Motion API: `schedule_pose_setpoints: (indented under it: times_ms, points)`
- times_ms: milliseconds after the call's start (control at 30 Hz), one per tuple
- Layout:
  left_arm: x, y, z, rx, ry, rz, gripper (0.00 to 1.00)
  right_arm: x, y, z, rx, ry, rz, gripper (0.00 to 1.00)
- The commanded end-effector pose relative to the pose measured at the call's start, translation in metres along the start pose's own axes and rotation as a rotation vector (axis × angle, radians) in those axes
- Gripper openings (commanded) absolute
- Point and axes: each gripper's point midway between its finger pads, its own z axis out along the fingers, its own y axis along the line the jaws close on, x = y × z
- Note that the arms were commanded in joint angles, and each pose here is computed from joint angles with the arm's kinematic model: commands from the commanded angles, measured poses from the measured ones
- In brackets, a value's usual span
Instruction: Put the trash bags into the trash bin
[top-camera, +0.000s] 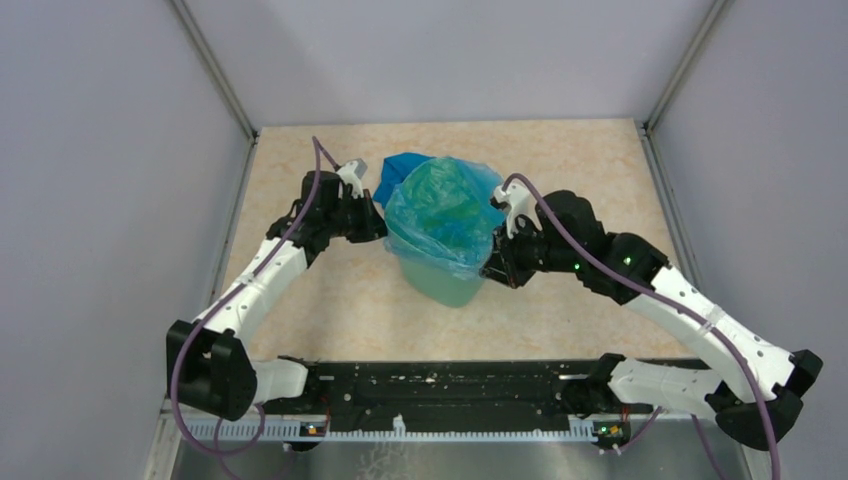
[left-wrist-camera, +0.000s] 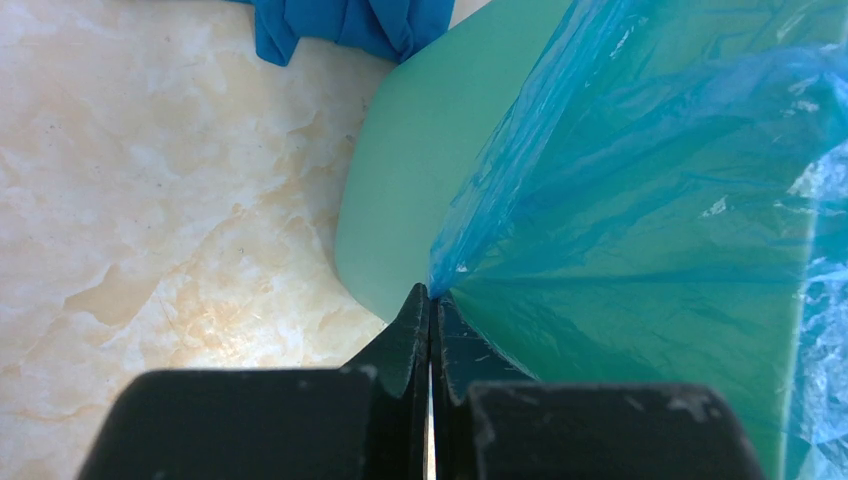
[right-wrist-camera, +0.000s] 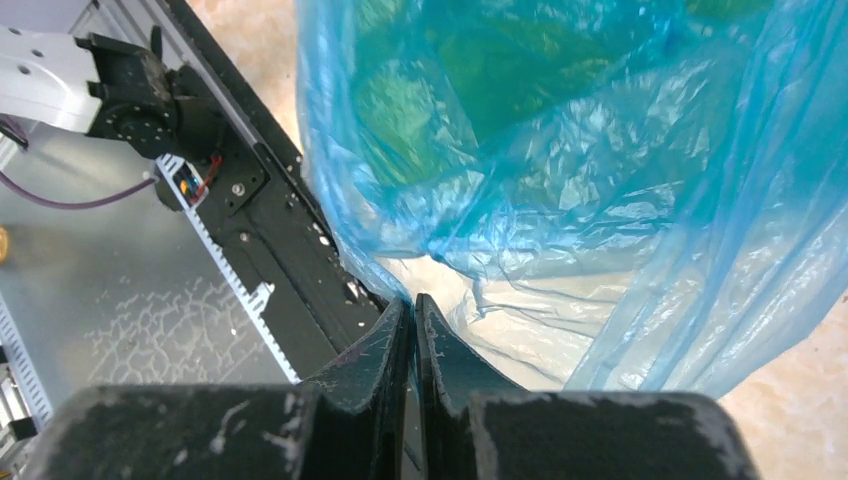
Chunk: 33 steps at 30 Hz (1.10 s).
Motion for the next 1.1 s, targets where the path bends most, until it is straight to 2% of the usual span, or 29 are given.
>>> schedule_pose_setpoints:
  times_ms: [0,367,467,533,567,667,900,1067]
  points:
    - [-0.016,-0.007,0.001,0.022,-0.038,0.021,0.0,0.005,0.001,0.002,-0.009,-0.039,0.03,0.06]
    - [-0.016,0.002,0.017,0.001,-0.033,-0.02,0.0,0.035,-0.053,0.015,0.26,-0.028,0.093,0.07]
    - [-0.022,-0.001,0.018,0.01,-0.039,-0.017,0.0,0.035,-0.056,0.013,0.278,-0.029,0.098,0.21]
    - [-0.026,-0.002,0.018,0.009,-0.047,-0.011,0.0,0.033,-0.056,0.006,0.291,-0.032,0.092,0.34]
    - [-0.027,-0.003,0.017,0.009,-0.049,-0.008,0.0,0.03,-0.058,0.0,0.307,-0.039,0.088,0.45]
    - [-0.028,-0.004,0.017,0.012,-0.044,-0.004,0.0,0.021,-0.063,-0.019,0.365,-0.069,0.082,0.61]
    - [-0.028,-0.004,0.016,0.013,-0.046,-0.001,0.0,-0.013,-0.065,-0.055,0.451,-0.147,0.091,0.65]
    - [-0.029,-0.004,0.017,0.015,-0.046,0.0,0.0,-0.046,-0.068,-0.061,0.503,-0.193,0.058,0.66]
